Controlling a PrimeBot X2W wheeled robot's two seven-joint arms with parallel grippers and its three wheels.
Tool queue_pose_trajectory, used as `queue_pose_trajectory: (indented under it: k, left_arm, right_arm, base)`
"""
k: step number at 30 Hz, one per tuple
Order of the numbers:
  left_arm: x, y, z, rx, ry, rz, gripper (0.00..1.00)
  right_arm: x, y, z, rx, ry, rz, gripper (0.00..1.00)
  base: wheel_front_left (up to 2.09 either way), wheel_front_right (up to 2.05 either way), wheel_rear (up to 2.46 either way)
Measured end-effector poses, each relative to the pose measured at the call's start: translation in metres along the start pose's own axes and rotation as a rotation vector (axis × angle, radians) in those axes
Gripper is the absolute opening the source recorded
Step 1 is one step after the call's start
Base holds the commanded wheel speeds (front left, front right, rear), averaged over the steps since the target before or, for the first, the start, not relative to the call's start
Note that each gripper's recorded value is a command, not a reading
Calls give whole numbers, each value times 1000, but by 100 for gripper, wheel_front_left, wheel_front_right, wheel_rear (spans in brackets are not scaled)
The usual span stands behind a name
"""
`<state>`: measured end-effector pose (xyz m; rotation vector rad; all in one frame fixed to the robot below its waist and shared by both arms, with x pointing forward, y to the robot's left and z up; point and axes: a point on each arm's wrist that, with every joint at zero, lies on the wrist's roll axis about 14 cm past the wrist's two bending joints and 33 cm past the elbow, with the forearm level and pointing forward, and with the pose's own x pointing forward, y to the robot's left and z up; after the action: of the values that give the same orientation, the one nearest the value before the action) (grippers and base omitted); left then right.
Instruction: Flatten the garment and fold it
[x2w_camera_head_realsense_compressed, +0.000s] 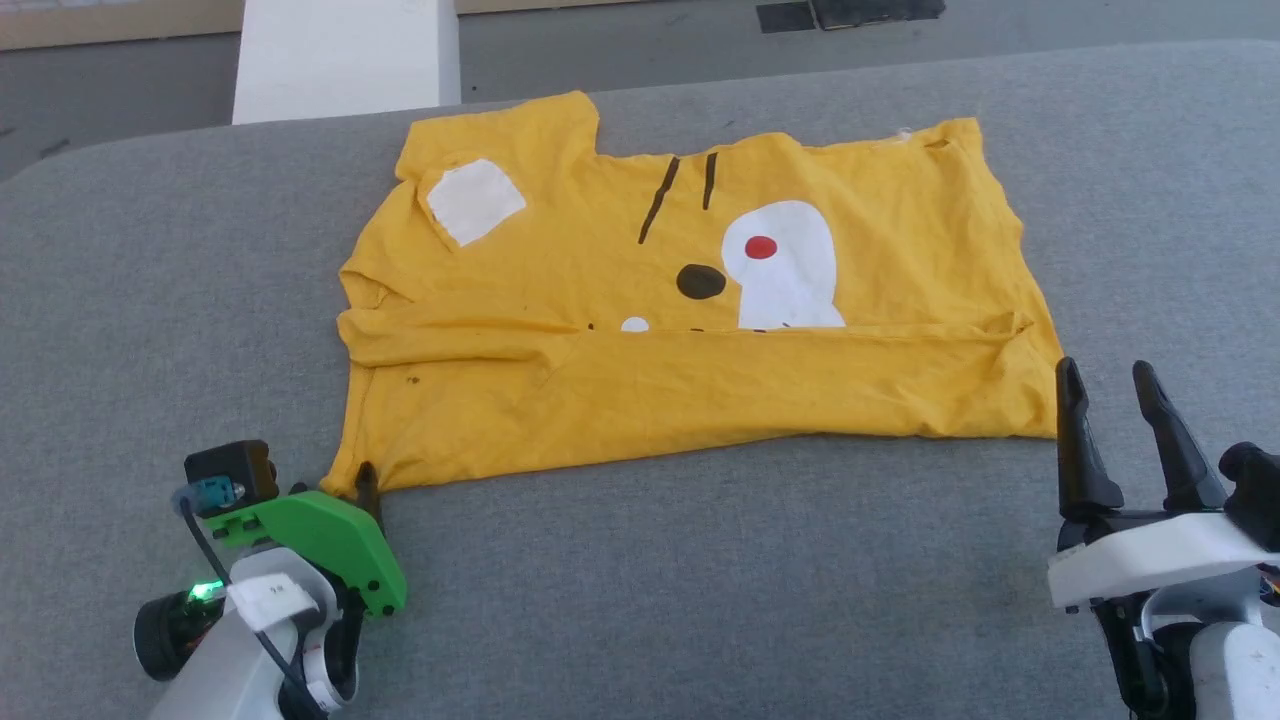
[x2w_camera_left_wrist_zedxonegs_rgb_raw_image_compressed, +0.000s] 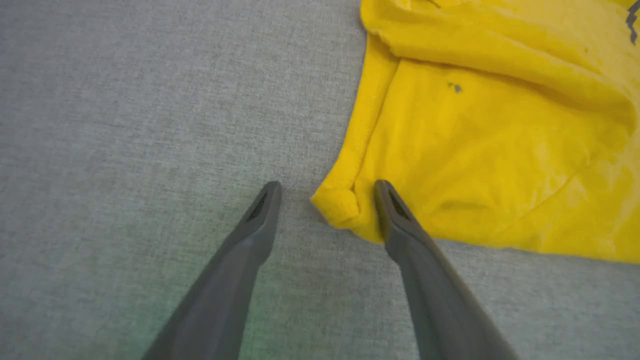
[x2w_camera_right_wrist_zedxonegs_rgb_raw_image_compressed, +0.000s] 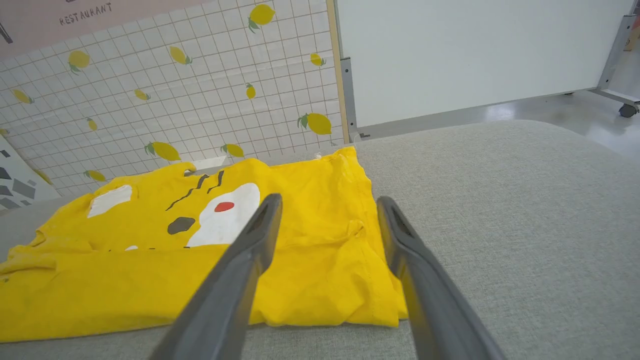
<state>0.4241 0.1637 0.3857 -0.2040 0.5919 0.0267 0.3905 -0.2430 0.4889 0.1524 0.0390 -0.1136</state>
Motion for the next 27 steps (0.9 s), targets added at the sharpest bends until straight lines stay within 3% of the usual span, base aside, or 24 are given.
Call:
queue_pose_trajectory:
  k: [5, 6, 7, 12, 16, 22, 27]
  left_arm:
    - [3, -3, -16, -4, 157, -7, 97]
    - [3, -4, -17, -2, 173, -13, 33]
    - [3, -4, -17, 0, 187, -20, 0]
    - [0, -14, -16, -5, 190, -57, 0]
    - [-1, -15, -14, -8, 173, -64, 0]
    - [0, -13, -14, -6, 163, -72, 0]
    - [0, -12, -15, -11, 159, -75, 0]
  right_arm:
    - [-5, -2, -1, 3, 7, -9, 100]
    - [-6, -3, -2, 4, 13, -12, 100]
    - [-7, -4, -4, 1, 19, -16, 100]
    - [-7, -11, -7, -21, 31, -37, 100]
    - [2, -23, -28, -8, 145, -79, 100]
    - [21, -44, -77, 42, 486, -159, 100]
    - [21, -38, -110, 25, 779, -157, 100]
  base:
    - [0, 0, 0]
    - [0, 0, 0]
    - [0, 0, 0]
    - [0, 0, 0]
    - [0, 0, 0]
    - [0, 0, 0]
    - [0, 0, 0]
